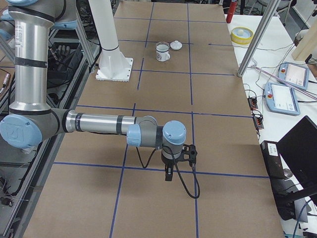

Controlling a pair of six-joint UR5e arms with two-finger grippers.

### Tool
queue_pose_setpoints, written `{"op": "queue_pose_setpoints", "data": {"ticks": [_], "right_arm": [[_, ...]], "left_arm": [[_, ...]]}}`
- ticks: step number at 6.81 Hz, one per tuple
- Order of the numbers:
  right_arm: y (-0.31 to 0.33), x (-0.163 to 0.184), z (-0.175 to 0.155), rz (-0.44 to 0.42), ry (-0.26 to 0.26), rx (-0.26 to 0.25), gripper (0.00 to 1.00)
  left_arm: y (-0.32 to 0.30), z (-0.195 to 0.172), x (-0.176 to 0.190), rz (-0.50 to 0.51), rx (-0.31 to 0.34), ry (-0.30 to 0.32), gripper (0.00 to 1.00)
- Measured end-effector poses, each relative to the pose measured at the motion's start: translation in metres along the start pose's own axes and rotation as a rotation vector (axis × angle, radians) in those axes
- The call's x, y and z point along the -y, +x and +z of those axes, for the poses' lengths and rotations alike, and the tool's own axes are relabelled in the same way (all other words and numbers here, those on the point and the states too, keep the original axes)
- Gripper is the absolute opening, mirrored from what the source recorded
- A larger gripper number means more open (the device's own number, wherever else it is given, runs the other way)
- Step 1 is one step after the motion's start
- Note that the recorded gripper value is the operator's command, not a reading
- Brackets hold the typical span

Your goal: Place funnel on cup

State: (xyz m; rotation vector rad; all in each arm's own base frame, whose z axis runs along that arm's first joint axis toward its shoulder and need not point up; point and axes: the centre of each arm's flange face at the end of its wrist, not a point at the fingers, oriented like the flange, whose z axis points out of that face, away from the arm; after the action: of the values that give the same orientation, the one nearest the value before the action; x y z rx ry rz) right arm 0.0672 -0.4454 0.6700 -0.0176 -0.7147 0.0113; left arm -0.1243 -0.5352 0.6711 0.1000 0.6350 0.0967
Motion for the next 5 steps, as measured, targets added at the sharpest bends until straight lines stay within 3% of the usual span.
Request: {"op": "queue_pose_setpoints", "data": {"ticks": [2,5], "right_arm": [[0.000,0.000,0.000,0.000,0.000,0.000,1.00],[0.000,0.000,0.000,0.000,0.000,0.000,1.00]], "left_arm": [[-0.011,0.020,-0.031,-0.031,-0.044,-0.014,1.00],[0.043,-0.031,-0.016,-0.087,-0.082,0.005,1.00]]}}
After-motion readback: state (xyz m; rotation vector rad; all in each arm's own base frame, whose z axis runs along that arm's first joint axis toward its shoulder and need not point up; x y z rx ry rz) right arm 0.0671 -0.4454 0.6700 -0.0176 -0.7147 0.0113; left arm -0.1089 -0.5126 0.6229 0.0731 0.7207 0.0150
